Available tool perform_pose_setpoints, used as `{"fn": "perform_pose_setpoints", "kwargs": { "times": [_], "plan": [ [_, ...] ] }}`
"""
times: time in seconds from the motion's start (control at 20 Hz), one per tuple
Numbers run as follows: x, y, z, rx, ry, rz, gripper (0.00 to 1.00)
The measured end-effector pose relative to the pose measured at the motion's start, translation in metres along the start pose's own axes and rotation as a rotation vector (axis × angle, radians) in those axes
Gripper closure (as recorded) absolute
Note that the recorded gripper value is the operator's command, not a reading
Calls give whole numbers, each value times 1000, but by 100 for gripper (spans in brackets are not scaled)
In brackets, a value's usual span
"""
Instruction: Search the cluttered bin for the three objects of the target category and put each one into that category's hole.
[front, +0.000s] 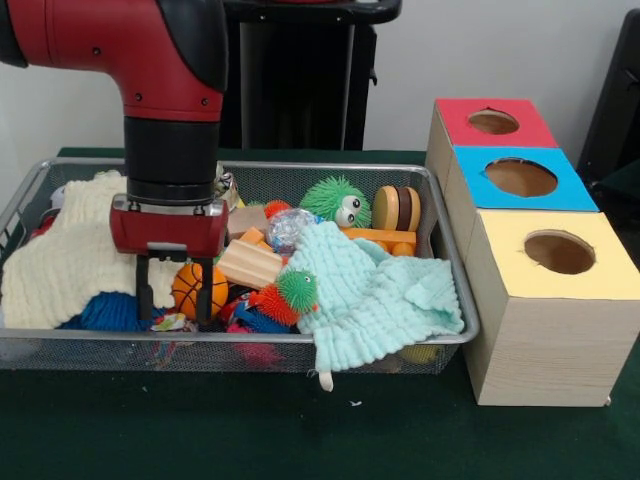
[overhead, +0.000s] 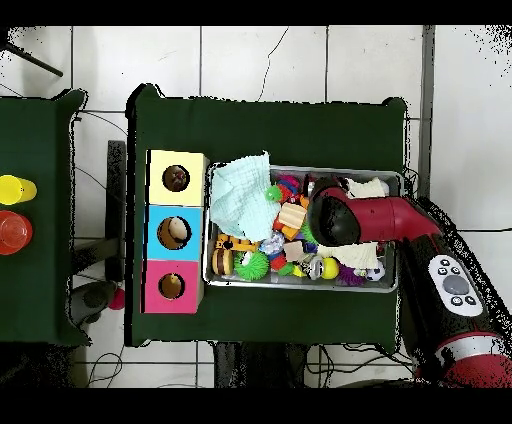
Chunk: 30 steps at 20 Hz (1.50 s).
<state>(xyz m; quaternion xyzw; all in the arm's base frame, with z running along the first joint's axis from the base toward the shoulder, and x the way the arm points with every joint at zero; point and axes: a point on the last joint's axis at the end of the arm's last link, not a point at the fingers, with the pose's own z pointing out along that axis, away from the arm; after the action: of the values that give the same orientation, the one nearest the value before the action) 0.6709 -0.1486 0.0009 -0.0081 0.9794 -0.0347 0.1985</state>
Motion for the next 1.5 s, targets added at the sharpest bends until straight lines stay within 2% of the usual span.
{"fn": "perform_pose_setpoints", "kwargs": {
  "times": [0.4,1.5],
  "plan": [
    [10,5,9,-11,17,-2,0],
    [22,0,12,12,14,-91,0]
  ]
}}
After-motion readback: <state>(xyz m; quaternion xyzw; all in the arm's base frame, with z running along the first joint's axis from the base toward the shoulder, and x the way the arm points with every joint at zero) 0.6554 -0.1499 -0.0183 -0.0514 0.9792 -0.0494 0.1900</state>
